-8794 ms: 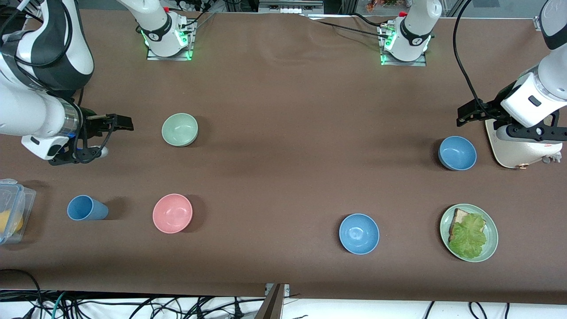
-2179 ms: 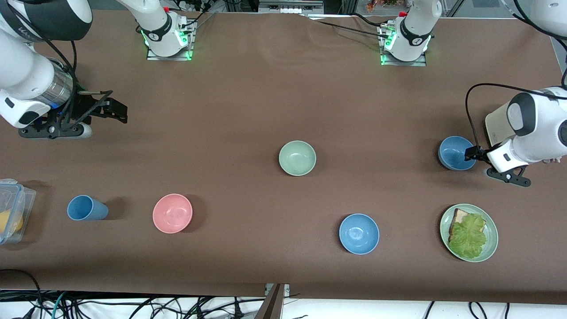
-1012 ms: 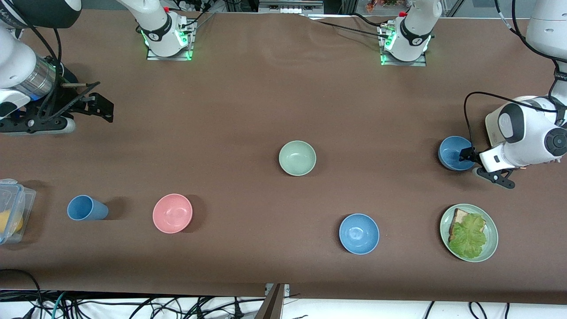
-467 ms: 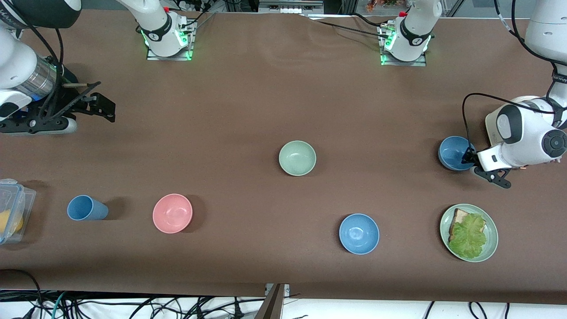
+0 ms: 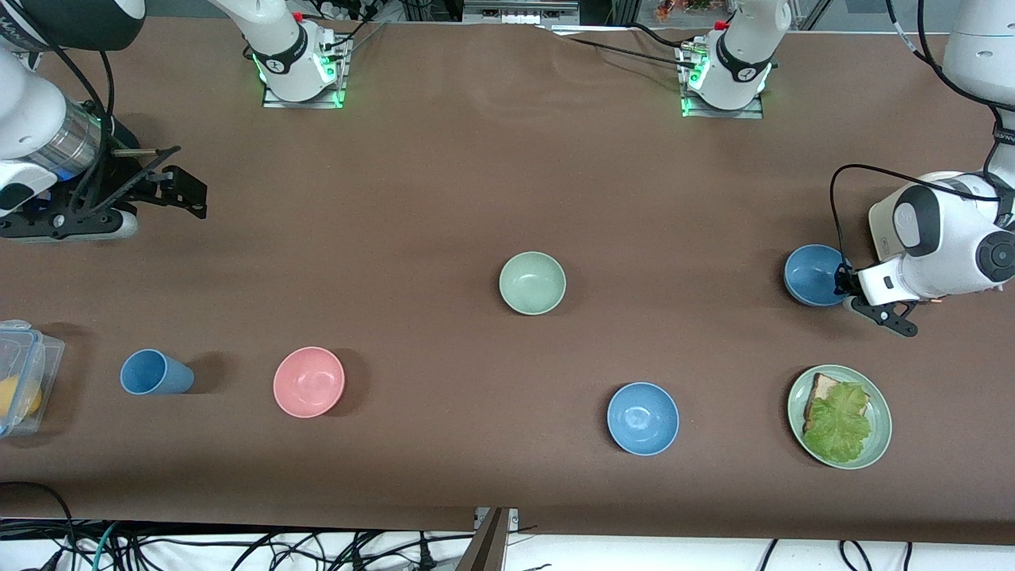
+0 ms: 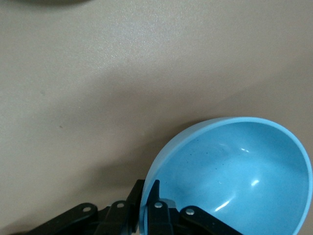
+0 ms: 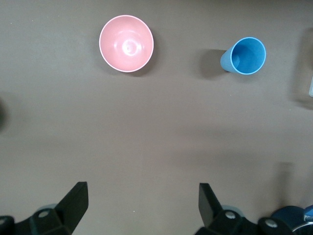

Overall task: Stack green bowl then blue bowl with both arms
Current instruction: 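Lift the blue bowl with the left gripper and carry it over the green bowl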

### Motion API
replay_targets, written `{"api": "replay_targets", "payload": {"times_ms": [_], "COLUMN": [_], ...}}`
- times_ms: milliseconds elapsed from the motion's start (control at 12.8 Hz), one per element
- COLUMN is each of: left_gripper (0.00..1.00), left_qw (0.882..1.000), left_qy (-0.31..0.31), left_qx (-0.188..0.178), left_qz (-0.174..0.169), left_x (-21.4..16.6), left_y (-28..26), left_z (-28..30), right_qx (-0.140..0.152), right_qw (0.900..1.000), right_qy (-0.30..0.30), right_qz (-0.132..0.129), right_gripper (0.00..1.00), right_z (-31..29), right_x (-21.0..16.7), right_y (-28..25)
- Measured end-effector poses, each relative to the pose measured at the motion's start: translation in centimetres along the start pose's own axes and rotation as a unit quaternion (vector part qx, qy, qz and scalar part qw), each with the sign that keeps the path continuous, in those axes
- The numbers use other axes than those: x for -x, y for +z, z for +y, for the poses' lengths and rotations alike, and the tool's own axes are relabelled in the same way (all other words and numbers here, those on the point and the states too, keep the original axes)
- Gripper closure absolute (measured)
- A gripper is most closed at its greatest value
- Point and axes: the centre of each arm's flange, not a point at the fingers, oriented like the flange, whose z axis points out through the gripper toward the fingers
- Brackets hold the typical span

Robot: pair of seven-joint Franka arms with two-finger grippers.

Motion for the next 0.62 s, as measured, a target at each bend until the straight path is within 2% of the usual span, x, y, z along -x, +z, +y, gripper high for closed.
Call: {"api": "replay_targets", "payload": {"times_ms": [233, 467, 623], "left_gripper": [0.93, 0.93, 0.93], "left_qw": [1.000, 0.999, 0.998], "left_qy": [0.005, 0.006, -0.007], "left_qx": [0.022, 0.045, 0.065], "left_qz": [-0.009, -0.025, -0.019], "left_x": [-1.4, -4.8, -7.5], "left_y": [-2.8, -9.8, -14.5], "left_z": [1.1, 3.9, 6.9], "right_qx": [-0.008, -0.009, -0.009], "right_qw": [1.000, 1.000, 1.000], "right_qy": [0.001, 0.001, 0.001], "right_qz": [-0.001, -0.001, -0.001], "right_gripper": [0.00, 0.00, 0.00], "right_z": [-0.1, -0.1, -0.1], "right_x": [0.0, 0.0, 0.0], "right_y": [0.0, 0.0, 0.0]}}
